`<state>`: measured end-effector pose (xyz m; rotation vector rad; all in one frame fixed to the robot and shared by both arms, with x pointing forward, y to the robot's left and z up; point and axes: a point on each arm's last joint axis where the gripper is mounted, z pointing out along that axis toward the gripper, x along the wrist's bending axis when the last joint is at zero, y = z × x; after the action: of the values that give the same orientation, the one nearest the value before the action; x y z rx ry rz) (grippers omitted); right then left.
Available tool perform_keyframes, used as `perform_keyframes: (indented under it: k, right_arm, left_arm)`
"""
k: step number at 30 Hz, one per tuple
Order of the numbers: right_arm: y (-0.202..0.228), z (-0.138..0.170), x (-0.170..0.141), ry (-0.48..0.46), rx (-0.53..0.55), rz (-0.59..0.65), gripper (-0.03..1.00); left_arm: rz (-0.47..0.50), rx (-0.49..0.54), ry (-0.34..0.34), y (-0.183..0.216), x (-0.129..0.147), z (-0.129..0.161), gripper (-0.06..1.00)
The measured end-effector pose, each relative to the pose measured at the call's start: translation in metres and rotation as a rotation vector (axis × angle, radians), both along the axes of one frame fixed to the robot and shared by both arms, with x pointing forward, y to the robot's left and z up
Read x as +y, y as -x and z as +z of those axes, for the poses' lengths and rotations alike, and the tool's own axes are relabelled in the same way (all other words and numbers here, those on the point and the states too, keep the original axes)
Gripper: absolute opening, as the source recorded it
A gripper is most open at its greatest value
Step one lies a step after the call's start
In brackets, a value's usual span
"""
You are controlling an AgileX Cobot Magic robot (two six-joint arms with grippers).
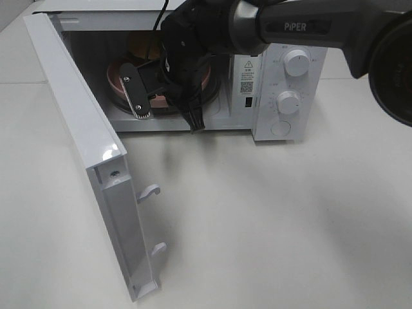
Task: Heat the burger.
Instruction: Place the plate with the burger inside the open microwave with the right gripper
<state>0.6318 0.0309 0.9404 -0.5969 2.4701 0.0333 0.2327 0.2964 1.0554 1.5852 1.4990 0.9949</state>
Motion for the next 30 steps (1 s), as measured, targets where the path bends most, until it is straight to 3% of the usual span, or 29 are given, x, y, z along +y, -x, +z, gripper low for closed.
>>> perform_keyframes:
  k: [30]
  right_arm:
    - [-0.03,-0.024,-0.005,-0.034,-0.017,-0.05,0.01]
  left_arm:
    - [0.002,0.0,-0.002,0.0,0.0,0.0,1.0]
